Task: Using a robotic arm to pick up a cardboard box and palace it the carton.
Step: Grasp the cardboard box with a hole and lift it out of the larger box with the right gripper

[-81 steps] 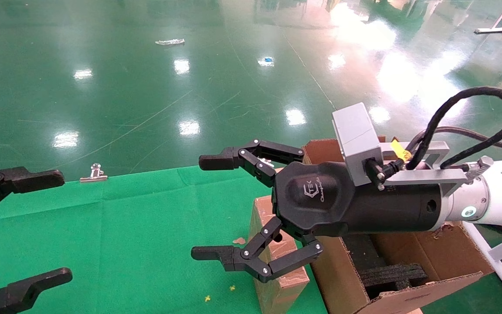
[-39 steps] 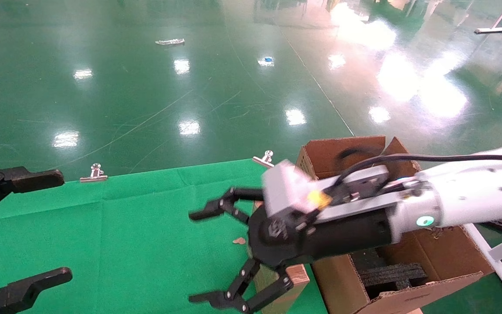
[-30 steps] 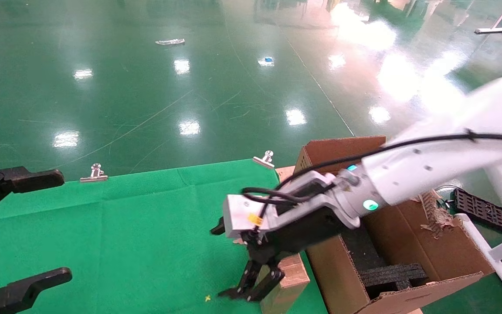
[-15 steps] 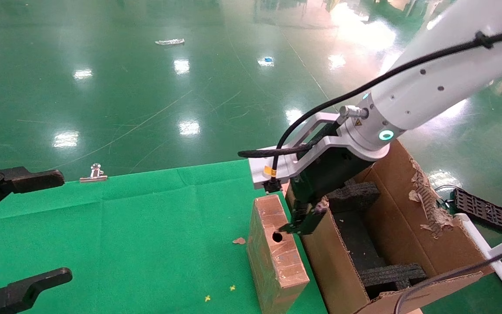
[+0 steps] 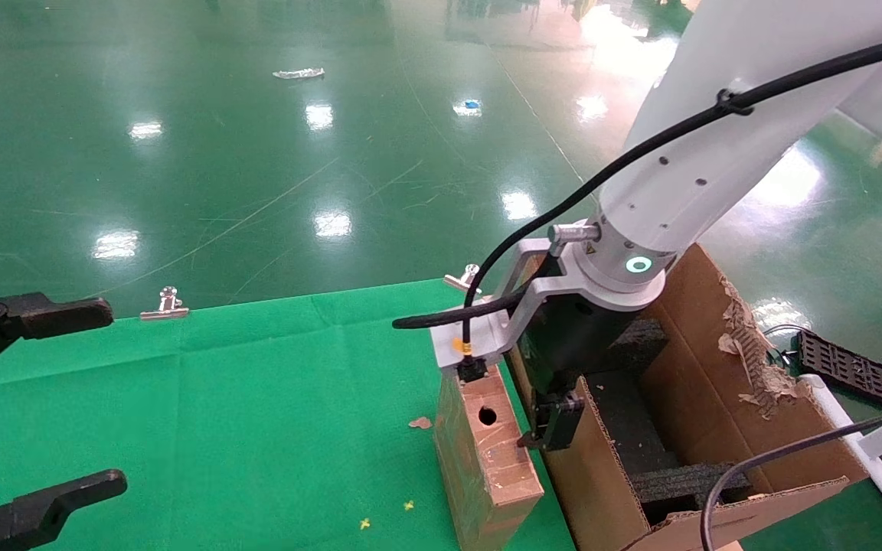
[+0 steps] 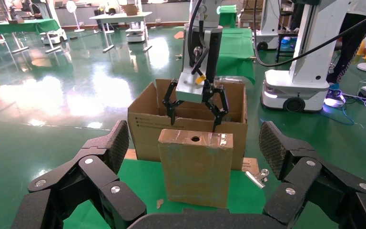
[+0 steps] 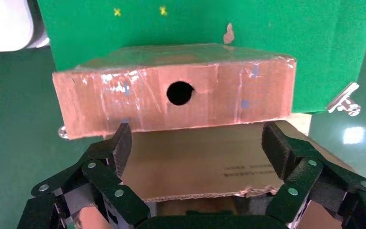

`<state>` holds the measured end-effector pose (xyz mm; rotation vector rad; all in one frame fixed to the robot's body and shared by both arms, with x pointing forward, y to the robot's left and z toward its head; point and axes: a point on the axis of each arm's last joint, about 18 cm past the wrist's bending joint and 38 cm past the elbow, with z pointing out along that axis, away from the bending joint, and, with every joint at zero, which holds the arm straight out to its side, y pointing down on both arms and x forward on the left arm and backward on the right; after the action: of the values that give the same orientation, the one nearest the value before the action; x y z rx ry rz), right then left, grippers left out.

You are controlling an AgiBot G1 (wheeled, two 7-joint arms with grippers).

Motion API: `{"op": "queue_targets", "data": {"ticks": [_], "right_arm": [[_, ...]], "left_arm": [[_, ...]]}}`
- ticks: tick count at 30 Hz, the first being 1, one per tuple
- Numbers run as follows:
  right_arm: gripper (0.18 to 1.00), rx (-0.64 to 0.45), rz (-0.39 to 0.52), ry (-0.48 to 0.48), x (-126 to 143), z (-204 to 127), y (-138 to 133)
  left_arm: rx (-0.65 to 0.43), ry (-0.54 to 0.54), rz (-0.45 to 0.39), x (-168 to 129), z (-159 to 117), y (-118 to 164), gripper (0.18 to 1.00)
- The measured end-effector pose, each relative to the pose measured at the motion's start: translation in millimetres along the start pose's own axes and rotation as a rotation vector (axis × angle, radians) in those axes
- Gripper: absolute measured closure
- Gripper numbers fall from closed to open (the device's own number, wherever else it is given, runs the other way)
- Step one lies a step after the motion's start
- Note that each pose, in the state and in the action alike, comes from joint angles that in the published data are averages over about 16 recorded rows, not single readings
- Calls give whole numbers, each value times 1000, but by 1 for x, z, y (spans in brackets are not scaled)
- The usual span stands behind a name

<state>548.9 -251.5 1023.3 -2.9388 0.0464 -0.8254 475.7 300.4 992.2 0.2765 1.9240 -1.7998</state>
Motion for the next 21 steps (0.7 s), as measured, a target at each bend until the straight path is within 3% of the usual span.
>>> {"op": "queue_targets", "data": {"ticks": [5, 16, 21], "right_arm": [[178, 21, 148, -16, -1, -2, 2], [178, 121, 694, -96, 7, -5, 18], [178, 128, 869, -136, 12, 5, 24]], "left_arm": [[0, 0, 0, 0, 0, 0, 184], [0, 0, 0, 0, 0, 0, 184], [0, 0, 0, 0, 0, 0, 184]]}}
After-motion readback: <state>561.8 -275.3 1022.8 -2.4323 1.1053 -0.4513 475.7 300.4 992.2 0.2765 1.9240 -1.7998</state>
